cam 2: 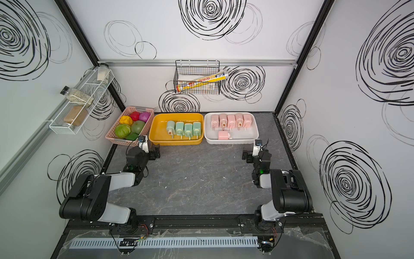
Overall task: Place the pencil sharpeners by color into the storage box
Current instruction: Reset both arms
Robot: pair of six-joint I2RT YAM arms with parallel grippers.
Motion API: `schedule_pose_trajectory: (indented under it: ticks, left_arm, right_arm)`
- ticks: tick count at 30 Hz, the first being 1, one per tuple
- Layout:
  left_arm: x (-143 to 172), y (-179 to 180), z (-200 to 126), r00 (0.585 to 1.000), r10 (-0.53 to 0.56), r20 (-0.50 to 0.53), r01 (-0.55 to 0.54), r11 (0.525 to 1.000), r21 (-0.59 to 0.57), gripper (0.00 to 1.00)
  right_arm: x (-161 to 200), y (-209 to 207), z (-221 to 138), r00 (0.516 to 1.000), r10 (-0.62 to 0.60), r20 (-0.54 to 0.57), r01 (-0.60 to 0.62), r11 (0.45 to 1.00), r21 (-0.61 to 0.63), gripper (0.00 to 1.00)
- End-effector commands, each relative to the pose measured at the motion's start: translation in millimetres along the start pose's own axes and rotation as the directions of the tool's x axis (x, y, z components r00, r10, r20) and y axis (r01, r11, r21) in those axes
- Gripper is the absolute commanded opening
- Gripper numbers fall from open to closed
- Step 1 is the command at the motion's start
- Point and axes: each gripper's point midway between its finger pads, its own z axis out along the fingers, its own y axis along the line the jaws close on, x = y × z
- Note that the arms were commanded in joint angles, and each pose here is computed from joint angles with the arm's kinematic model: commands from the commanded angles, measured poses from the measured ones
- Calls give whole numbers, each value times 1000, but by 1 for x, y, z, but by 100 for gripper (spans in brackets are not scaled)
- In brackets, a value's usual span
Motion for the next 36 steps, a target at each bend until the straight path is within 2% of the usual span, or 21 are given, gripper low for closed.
schedule_pose_trajectory:
  ticks: [1,2,4,10,15,19,36]
  left_arm:
    - [-28,-10,-7,990,40,133,-46,998,44,99]
    - [-28,-10,-12,988,40,152,-47,998,46,99]
    - [-30,-10,-21,981,39,191,-49,997,51,99]
    - [-24,-10,-34,968,35,249,-48,998,45,99]
    - [-22,-7,-33,969,39,244,-46,999,23,99]
    - [-23,9,-32,970,4,244,11,998,-61,99]
    - [-23,7,-35,968,6,252,10,998,-62,99]
  right_arm:
    - [-29,7,-14,985,-25,169,31,999,-37,100]
    - [-26,9,-12,990,-35,140,43,998,-52,100]
    - [-29,10,-14,985,-37,167,47,997,-55,100]
    - [-29,10,-13,987,-36,158,46,997,-58,100]
    - [-28,10,-12,988,-33,152,43,997,-62,100]
    - [-27,9,-10,989,-28,143,37,998,-60,100]
    - [-27,-1,-7,991,-7,133,8,1000,-4,100]
